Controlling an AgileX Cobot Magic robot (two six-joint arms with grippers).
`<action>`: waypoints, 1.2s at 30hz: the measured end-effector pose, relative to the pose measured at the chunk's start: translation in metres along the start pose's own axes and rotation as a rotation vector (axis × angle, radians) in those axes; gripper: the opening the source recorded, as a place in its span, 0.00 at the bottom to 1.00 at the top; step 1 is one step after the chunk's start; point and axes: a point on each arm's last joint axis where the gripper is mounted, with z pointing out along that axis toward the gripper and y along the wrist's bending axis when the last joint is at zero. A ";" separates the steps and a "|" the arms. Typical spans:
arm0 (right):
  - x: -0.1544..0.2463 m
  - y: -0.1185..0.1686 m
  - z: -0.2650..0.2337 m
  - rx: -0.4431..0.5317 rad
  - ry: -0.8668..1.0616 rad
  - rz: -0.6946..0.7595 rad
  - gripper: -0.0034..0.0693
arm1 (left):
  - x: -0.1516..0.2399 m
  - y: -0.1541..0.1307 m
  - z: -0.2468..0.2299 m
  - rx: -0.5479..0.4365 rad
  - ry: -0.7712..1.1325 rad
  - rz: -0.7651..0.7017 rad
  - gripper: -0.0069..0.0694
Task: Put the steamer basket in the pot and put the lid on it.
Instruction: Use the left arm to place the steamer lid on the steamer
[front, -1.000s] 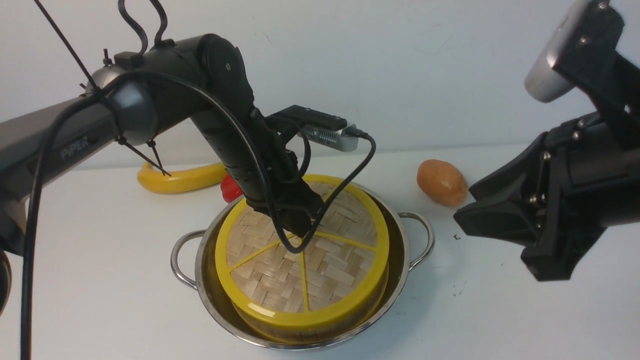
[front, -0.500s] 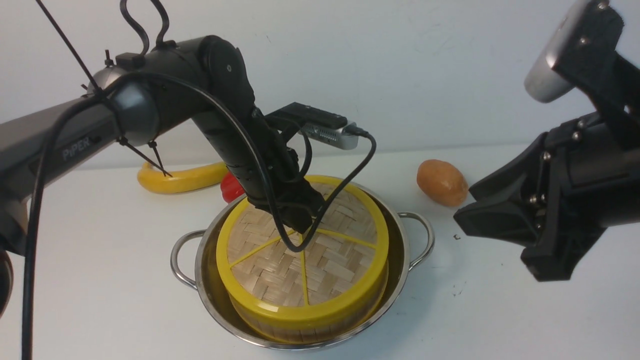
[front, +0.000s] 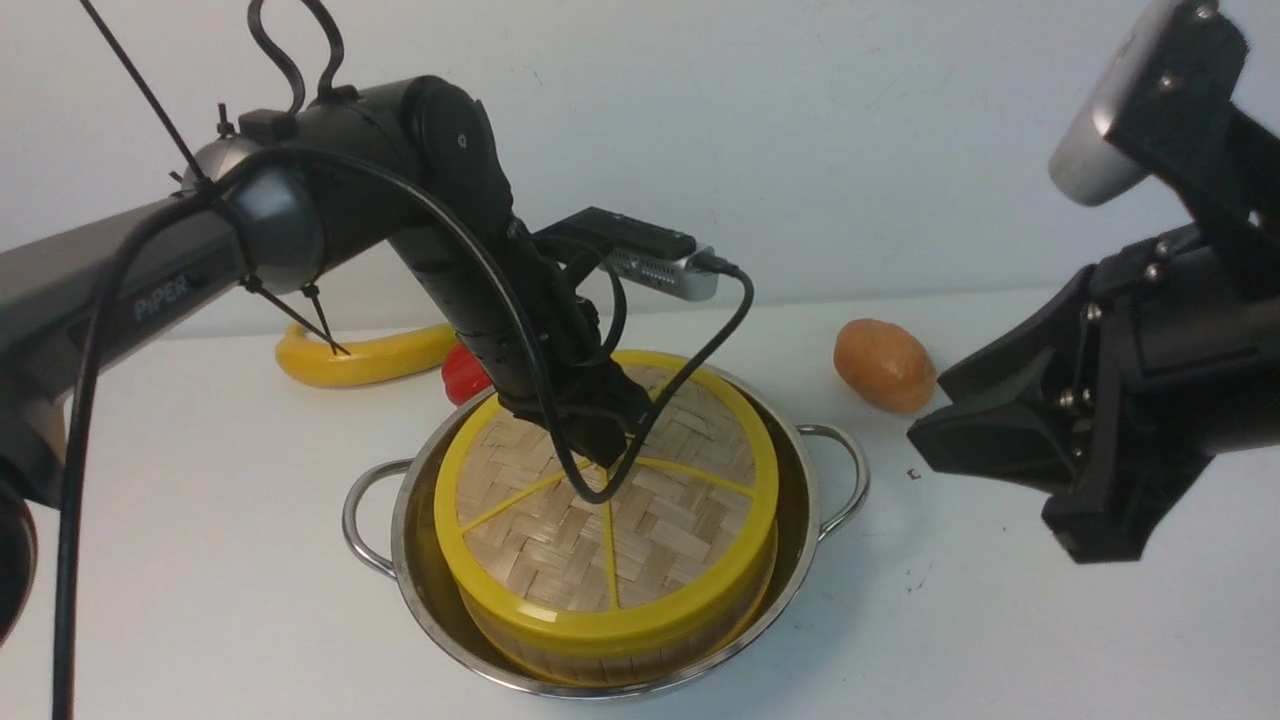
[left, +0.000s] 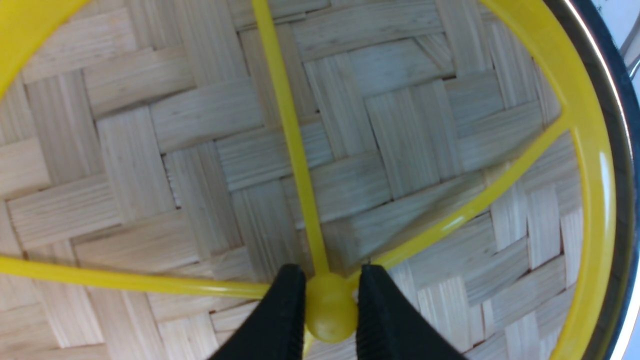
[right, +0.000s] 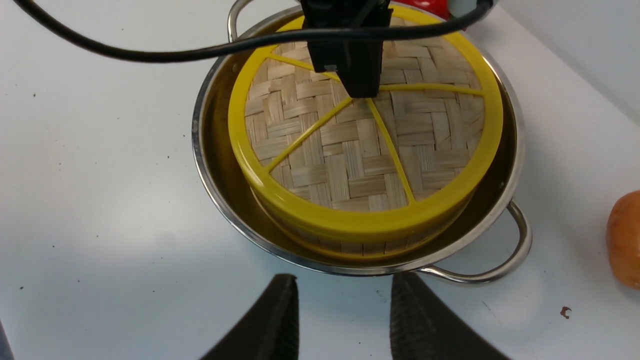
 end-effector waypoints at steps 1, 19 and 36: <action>0.000 0.000 0.000 0.000 0.000 0.000 0.38 | 0.000 0.000 0.000 -0.001 -0.003 0.001 0.25; 0.000 0.000 0.000 0.000 0.000 0.000 0.38 | 0.001 -0.002 -0.001 0.014 0.006 0.005 0.61; -0.003 -0.005 -0.004 0.070 -0.041 0.013 0.36 | 0.024 -0.018 -0.155 -0.267 -0.226 0.026 0.55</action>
